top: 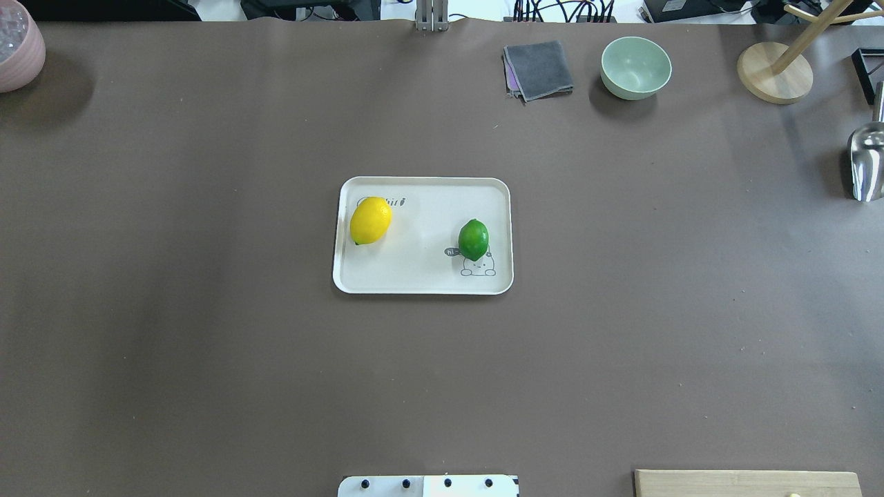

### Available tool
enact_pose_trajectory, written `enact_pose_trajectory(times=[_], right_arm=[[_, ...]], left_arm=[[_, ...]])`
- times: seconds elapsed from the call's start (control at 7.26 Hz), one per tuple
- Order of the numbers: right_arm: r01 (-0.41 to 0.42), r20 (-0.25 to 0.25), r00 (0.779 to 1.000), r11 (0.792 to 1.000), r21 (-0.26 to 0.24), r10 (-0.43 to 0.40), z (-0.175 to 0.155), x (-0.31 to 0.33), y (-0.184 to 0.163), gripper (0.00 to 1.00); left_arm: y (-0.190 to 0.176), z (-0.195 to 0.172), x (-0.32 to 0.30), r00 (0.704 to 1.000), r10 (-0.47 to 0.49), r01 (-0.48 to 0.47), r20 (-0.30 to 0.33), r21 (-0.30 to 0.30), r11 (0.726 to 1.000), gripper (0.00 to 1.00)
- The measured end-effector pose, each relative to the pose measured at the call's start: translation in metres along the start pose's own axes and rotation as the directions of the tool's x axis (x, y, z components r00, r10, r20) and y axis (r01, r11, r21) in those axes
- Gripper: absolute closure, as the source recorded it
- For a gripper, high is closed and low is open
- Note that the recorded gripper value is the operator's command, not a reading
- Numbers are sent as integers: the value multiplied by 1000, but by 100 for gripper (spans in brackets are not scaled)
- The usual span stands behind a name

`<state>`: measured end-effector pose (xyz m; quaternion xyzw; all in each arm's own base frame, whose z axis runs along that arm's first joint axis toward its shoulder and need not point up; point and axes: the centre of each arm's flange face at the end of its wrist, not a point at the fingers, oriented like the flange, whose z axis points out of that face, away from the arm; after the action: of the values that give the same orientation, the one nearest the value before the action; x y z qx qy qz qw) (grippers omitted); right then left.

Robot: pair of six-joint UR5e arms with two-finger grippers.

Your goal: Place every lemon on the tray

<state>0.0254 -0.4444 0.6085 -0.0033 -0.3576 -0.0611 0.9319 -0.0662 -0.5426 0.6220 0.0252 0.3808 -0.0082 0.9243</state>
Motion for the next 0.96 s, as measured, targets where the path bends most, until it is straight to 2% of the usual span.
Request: enact_pose_trajectory(times=[0.96], right_arm=[[1, 3, 1000, 1000, -2, -1, 1, 0, 1, 0]], left_arm=[[-5, 5, -2, 1000, 27, -27, -3, 21, 999, 2]])
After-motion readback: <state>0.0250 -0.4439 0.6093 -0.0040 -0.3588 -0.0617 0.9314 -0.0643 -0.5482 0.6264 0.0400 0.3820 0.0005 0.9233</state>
